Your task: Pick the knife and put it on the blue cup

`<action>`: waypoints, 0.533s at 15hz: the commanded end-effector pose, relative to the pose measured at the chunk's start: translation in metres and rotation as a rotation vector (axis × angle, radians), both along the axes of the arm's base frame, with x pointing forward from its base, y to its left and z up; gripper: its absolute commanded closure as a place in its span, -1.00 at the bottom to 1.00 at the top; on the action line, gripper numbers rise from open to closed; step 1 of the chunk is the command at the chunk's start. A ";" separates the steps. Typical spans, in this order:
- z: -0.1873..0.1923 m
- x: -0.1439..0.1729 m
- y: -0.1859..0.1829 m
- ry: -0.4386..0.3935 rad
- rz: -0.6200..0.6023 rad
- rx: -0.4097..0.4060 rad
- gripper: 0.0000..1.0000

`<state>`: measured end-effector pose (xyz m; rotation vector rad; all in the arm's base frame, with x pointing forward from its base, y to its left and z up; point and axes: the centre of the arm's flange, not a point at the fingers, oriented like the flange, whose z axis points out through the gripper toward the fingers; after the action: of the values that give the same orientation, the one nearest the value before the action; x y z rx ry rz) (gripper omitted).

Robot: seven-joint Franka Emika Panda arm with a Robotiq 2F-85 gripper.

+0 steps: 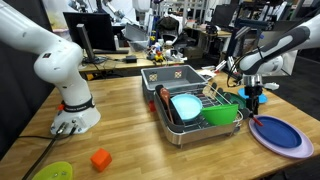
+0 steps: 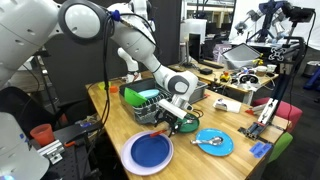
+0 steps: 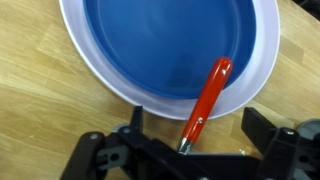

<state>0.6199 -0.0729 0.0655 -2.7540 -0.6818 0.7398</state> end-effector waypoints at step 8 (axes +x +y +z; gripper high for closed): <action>-0.006 0.001 0.003 0.004 -0.015 0.000 -1.00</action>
<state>0.6194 -0.0670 0.0649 -2.7421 -0.6892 0.7448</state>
